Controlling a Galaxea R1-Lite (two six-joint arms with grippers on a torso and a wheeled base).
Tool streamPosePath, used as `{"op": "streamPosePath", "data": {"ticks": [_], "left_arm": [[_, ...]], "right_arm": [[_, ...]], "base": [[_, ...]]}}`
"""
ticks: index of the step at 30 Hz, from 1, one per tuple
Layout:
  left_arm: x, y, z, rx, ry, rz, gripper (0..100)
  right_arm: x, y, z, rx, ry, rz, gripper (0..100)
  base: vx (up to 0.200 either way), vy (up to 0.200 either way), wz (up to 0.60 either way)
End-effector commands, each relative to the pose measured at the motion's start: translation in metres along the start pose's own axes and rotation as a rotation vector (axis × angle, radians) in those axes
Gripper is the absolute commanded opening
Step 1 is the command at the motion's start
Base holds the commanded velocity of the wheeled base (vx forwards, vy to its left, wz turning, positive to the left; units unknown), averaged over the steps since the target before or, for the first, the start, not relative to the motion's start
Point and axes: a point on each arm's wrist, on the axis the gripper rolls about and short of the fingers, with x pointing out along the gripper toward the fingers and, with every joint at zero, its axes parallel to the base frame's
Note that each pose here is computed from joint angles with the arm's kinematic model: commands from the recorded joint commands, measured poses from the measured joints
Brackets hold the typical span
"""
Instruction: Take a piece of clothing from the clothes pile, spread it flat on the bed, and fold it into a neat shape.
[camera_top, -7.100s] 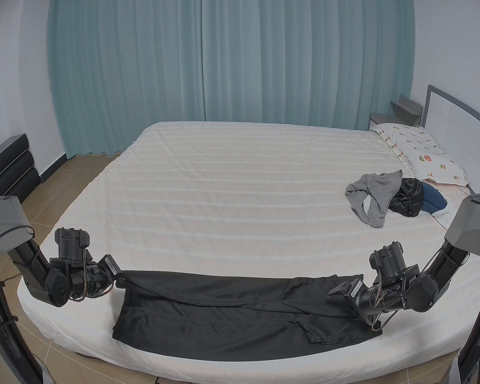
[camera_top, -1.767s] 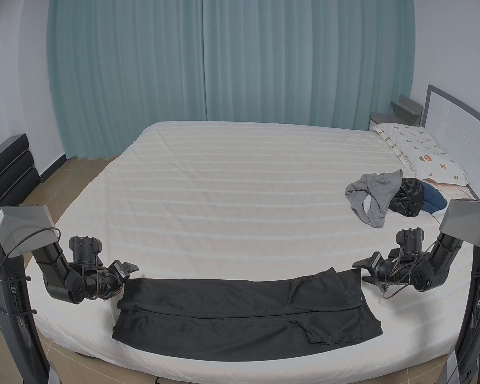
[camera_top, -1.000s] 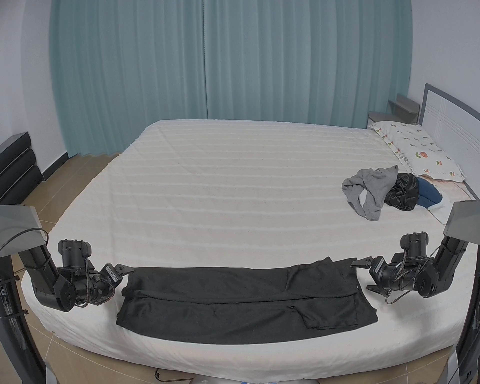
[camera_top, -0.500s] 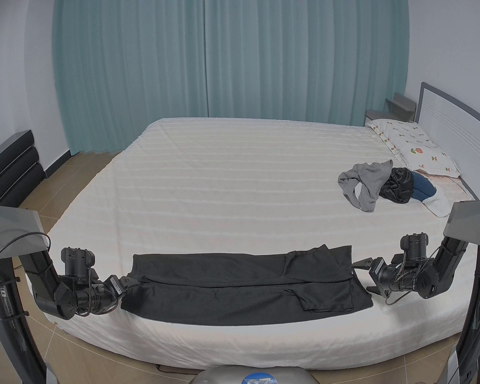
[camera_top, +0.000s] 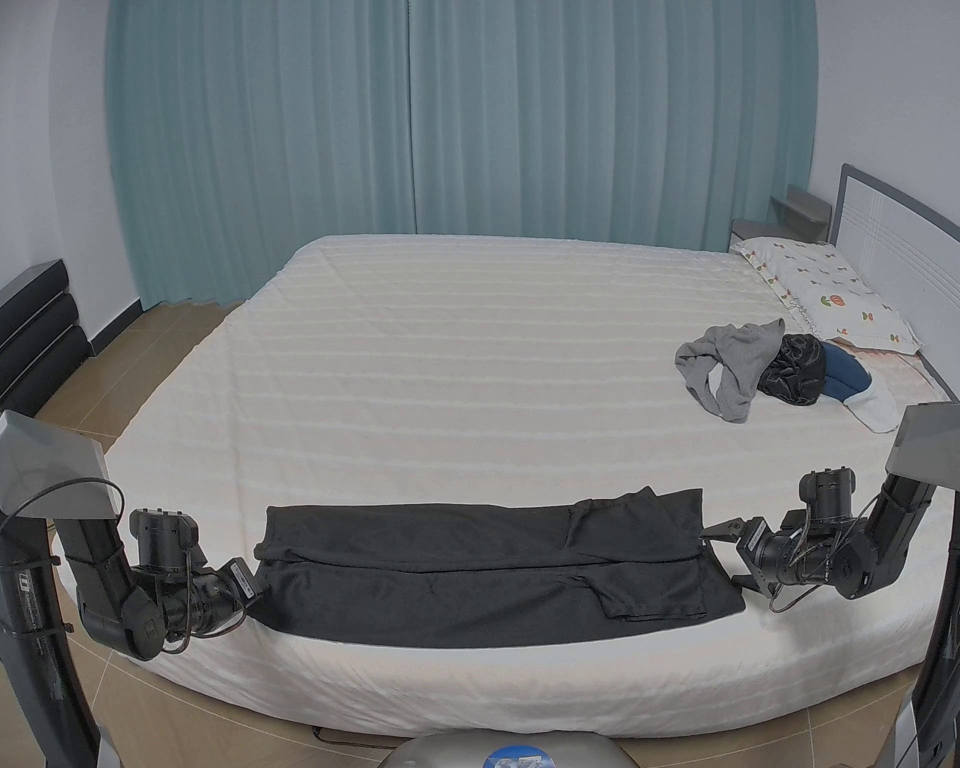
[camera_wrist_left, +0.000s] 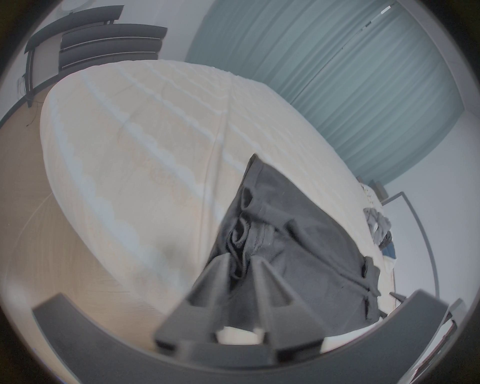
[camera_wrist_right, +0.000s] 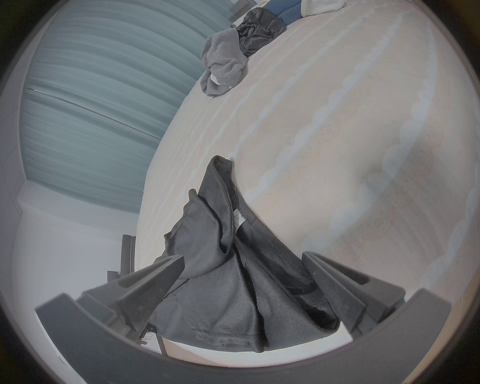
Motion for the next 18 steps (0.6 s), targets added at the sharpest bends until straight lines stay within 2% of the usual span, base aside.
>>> {"op": "streamPosePath", "data": {"ticks": [1,4,6,10,18], "left_arm": [[0.001,0.009,-0.010,0.022,0.045,0.039,0],[-0.005,0.013,-0.016,0.081,0.069,0.061,0],[-0.005,0.016,-0.014,0.097,0.053,0.083,0],[-0.005,0.019,-0.007,0.091,0.004,0.114,0],[-0.004,0.019,-0.008,0.095,0.011,0.113,0]], "right_arm": [[-0.001,0.000,-0.001,0.000,0.003,-0.001,100],[-0.001,0.000,0.000,0.001,-0.001,0.000,100],[-0.001,0.000,0.000,0.001,-0.001,0.000,100],[-0.001,0.000,-0.001,-0.001,0.002,0.000,100],[0.000,0.000,-0.001,-0.001,0.002,0.000,100]], "base": [[0.000,0.000,0.00],[0.000,0.000,0.00],[0.000,0.000,0.00],[0.000,0.000,0.00],[0.000,0.000,0.00]]}}
